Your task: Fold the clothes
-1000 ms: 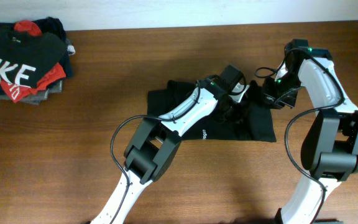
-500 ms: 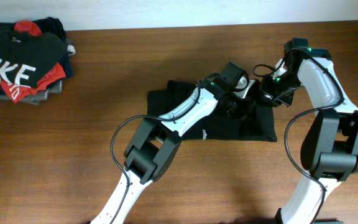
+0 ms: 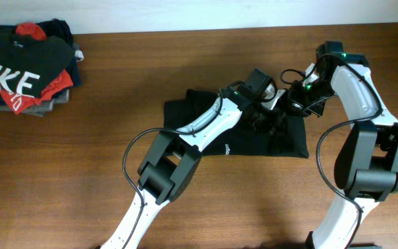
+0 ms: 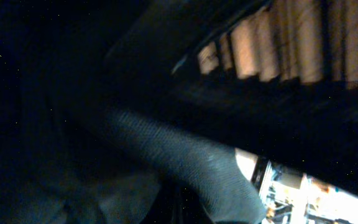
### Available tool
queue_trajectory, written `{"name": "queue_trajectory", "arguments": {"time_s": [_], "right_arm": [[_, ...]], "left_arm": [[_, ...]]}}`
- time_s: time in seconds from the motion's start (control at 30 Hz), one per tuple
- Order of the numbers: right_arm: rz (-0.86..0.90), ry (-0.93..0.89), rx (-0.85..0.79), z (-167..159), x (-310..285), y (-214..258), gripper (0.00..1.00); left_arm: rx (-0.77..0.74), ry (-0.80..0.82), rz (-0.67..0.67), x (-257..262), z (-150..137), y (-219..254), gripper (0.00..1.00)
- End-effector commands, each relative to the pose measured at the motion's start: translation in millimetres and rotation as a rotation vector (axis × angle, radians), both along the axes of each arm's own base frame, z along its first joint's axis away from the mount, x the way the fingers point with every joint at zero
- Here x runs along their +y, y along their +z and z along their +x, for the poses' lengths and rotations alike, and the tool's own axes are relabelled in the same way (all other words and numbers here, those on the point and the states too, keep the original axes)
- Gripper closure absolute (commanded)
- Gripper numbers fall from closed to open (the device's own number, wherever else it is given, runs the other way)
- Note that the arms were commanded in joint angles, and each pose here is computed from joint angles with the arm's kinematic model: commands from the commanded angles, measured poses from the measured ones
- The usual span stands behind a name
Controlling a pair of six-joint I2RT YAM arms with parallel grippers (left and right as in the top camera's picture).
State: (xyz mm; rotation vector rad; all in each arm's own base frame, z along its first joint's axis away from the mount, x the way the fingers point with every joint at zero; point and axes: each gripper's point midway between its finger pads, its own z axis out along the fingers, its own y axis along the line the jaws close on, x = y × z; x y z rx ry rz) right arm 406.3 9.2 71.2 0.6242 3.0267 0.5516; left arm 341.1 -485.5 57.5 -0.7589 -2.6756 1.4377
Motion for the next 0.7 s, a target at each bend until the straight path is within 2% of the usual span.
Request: {"name": "queue_trajectory", "arguments": {"time_s": [0.0,0.1,0.27,0.43,0.57,0.67], "right_arm": [[0.014,-0.023,-0.010,4.8,-5.0,3.8,0.87],[0.012,-0.046,-0.024,8.7,-15.5,12.3,0.87],[0.000,-0.083,-0.040,13.0,-32.8,22.7,0.85],[-0.004,-0.132,-0.040,11.3,-53.8,22.5,0.81],[-0.003,-0.147,-0.021,6.1,-59.5,22.1,0.81],[-0.008,-0.142,-0.010,3.6,-58.7,21.6,0.81]], "left_arm": [[0.039,0.043,0.075,19.4,8.6,-20.0,0.99],[0.046,0.105,0.159,42.9,23.4,-32.4,0.99],[0.084,0.126,0.206,57.1,23.9,-38.2,0.99],[0.096,0.143,0.226,42.0,12.8,-39.7,0.99],[0.079,0.138,0.226,25.1,3.3,-46.0,0.99],[0.123,0.125,0.218,15.1,-8.9,-53.0,0.99]]}}
